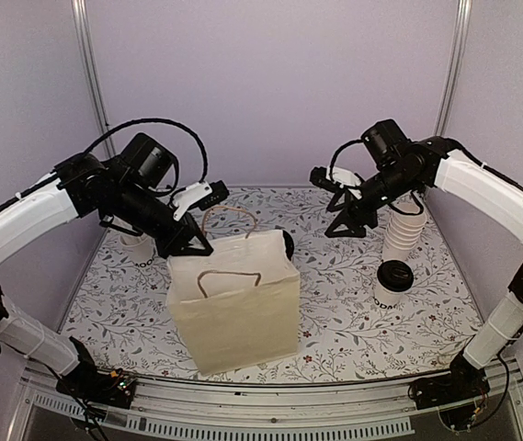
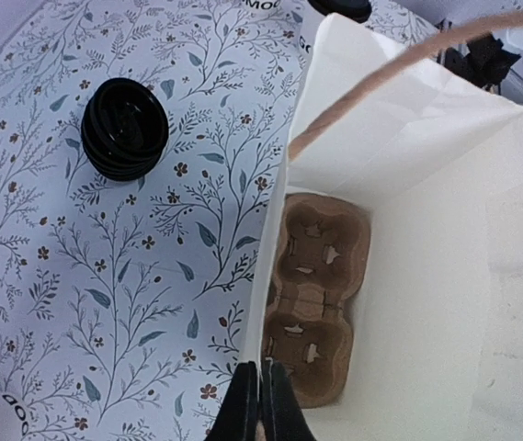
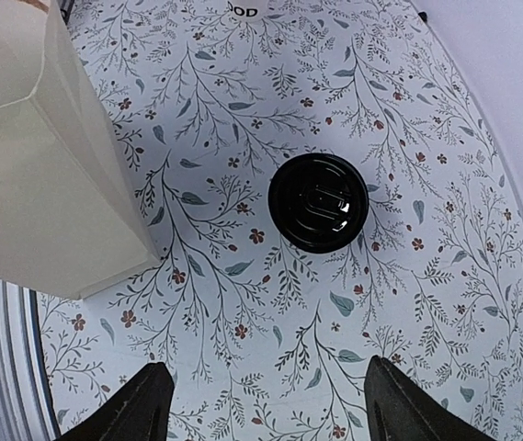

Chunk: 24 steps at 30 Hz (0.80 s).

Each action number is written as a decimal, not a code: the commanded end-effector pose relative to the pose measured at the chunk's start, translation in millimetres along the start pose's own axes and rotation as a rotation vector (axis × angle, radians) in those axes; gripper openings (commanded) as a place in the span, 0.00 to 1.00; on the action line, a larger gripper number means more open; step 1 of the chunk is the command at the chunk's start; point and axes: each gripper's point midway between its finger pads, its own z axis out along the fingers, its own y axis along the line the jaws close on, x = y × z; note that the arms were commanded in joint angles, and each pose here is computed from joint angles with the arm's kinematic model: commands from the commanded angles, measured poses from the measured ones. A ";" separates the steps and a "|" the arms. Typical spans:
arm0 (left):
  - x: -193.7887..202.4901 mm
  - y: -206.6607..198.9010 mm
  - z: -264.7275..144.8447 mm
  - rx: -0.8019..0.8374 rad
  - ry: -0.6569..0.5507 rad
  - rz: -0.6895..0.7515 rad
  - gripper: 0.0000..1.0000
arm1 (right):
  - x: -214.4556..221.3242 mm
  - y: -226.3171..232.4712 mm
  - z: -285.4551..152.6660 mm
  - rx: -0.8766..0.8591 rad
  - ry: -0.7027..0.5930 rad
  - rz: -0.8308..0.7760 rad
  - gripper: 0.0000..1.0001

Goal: Pack the takeout coffee

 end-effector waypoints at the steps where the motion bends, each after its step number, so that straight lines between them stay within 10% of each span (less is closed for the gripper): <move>1: -5.5 0.1 -25.5 -0.038 -0.019 -0.011 0.00 | -5.4 -3.7 6.3 -0.019 -0.003 0.012 0.74; 24: -14.3 -36.9 -18.9 -0.198 -0.055 0.039 0.01 | -3.0 -9.1 19.2 -0.039 0.014 0.037 0.73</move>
